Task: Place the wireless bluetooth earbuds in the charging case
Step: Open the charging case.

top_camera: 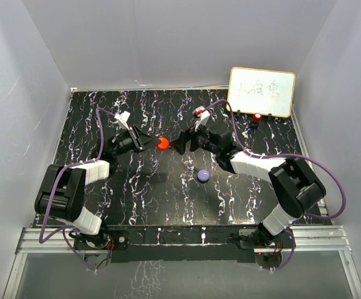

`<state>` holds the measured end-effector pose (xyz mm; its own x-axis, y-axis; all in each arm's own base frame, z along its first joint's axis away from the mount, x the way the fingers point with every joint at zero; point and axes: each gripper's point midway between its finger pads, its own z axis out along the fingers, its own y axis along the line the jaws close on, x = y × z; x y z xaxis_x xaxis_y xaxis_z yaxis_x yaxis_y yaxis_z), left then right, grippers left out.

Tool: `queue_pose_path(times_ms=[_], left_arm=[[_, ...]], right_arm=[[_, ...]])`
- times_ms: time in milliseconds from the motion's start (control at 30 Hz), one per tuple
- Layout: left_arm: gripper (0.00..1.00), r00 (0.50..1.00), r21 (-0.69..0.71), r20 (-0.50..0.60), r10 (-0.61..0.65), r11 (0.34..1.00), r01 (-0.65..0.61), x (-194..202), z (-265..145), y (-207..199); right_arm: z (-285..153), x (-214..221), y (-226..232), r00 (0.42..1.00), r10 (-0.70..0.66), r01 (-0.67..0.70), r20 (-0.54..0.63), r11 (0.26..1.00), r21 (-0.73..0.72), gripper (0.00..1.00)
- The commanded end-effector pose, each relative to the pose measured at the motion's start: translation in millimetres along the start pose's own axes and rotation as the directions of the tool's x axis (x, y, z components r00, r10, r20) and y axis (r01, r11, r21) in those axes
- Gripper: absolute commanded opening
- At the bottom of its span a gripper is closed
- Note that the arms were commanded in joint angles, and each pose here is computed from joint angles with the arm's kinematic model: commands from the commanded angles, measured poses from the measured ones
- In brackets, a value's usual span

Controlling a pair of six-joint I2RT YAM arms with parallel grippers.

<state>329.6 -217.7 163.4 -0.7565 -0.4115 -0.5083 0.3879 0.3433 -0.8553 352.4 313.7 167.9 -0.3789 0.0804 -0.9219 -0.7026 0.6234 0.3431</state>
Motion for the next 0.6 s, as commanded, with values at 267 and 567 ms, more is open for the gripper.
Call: queue_pose_path(times_ms=[267, 567], left_arm=[[0.00, 0.997, 0.082, -0.004, 0.073, 0.994, -0.072, -6, 7, -28], [0.00, 0.998, 0.115, -0.010, 0.064, 0.991, -0.063, -4, 7, -37]], right_arm=[[19, -17, 14, 0.999, -0.002, 0.004, 0.044, 0.998, -0.058, 0.84], [25, -9, 9, 1.000, 0.010, -0.008, 0.030, 0.999, -0.049, 0.84]])
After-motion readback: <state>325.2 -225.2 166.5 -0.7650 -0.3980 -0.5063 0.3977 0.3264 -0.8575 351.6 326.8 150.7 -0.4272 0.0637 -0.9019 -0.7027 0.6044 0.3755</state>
